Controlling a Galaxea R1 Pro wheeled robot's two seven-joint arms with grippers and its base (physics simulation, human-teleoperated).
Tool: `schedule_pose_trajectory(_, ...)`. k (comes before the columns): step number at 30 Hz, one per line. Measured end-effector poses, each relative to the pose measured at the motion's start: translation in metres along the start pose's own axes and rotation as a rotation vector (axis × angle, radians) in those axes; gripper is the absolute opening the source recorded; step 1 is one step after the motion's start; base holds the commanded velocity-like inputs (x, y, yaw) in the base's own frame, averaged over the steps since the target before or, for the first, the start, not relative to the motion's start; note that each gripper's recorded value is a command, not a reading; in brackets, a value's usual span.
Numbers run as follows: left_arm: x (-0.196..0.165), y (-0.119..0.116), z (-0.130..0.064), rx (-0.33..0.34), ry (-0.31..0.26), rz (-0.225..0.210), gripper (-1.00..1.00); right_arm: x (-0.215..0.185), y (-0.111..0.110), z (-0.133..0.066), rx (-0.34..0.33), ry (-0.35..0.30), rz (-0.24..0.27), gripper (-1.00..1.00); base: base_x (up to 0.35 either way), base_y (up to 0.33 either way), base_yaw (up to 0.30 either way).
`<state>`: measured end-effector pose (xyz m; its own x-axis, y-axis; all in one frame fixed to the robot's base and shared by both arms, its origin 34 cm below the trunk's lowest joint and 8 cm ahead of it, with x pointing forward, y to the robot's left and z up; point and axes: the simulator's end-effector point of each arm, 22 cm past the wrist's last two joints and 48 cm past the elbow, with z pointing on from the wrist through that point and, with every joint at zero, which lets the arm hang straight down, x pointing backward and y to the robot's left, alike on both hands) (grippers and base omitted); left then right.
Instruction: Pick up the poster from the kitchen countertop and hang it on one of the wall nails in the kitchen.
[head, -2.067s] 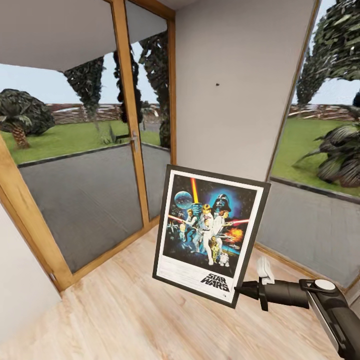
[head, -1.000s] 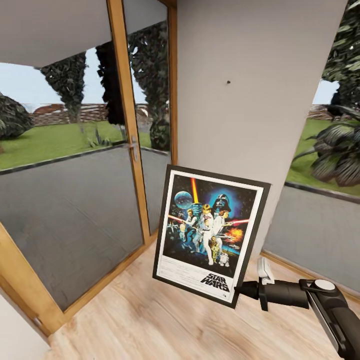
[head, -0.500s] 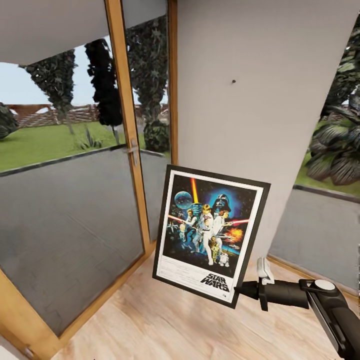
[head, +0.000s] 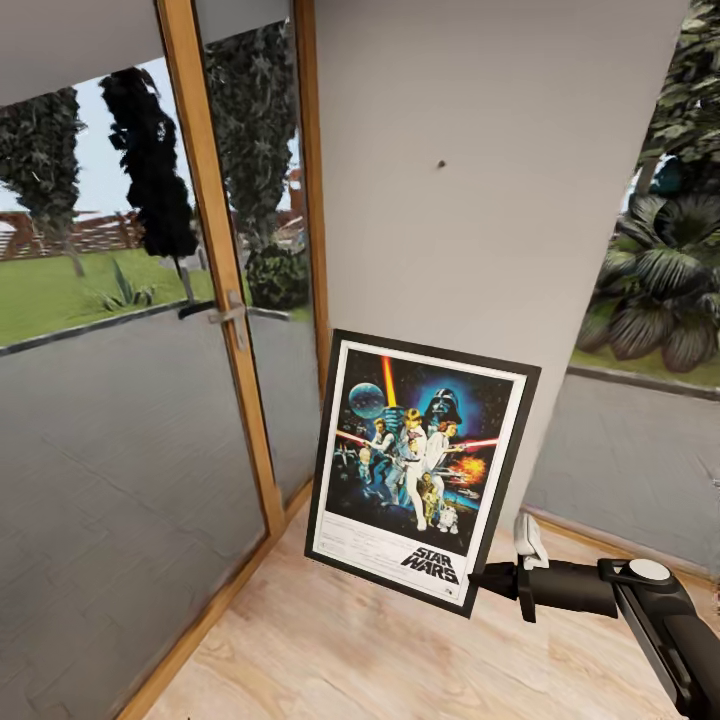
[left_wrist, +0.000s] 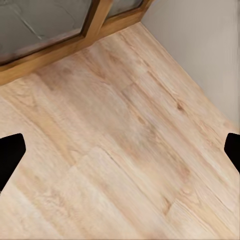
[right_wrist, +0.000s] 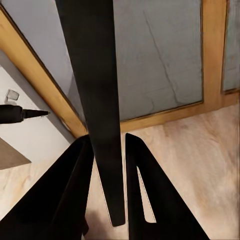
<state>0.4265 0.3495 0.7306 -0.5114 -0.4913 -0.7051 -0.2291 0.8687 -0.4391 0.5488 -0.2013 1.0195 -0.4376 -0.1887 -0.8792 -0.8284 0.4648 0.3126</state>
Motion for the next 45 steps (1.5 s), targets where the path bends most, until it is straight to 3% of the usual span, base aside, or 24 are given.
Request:
schedule_pose_trajectory(10, -0.002, -0.001, 0.0, 0.003, -0.005, 0.0, 1.0, -0.002, 0.001, -0.001, 0.002, -0.003, -0.005, -1.0, 0.269, 0.263, -0.273)
schedule_pose_trajectory(20, -0.003, -0.001, 0.0, 0.003, -0.007, 0.0, 1.0, -0.003, 0.001, -0.002, 0.001, -0.005, -0.005, -1.0, 0.269, 0.263, -0.048)
schedule_pose_trajectory(29, -0.005, -0.003, 0.001, 0.006, -0.013, 0.0, 1.0, -0.005, 0.002, -0.003, 0.002, -0.008, -0.009, -1.0, 0.258, 0.25, -0.225)
schedule_pose_trajectory(45, -0.011, -0.005, 0.001, 0.012, -0.026, 0.0, 1.0, -0.011, 0.004, -0.005, 0.004, -0.015, -0.02, -1.0, 0.033, 0.029, -0.268)
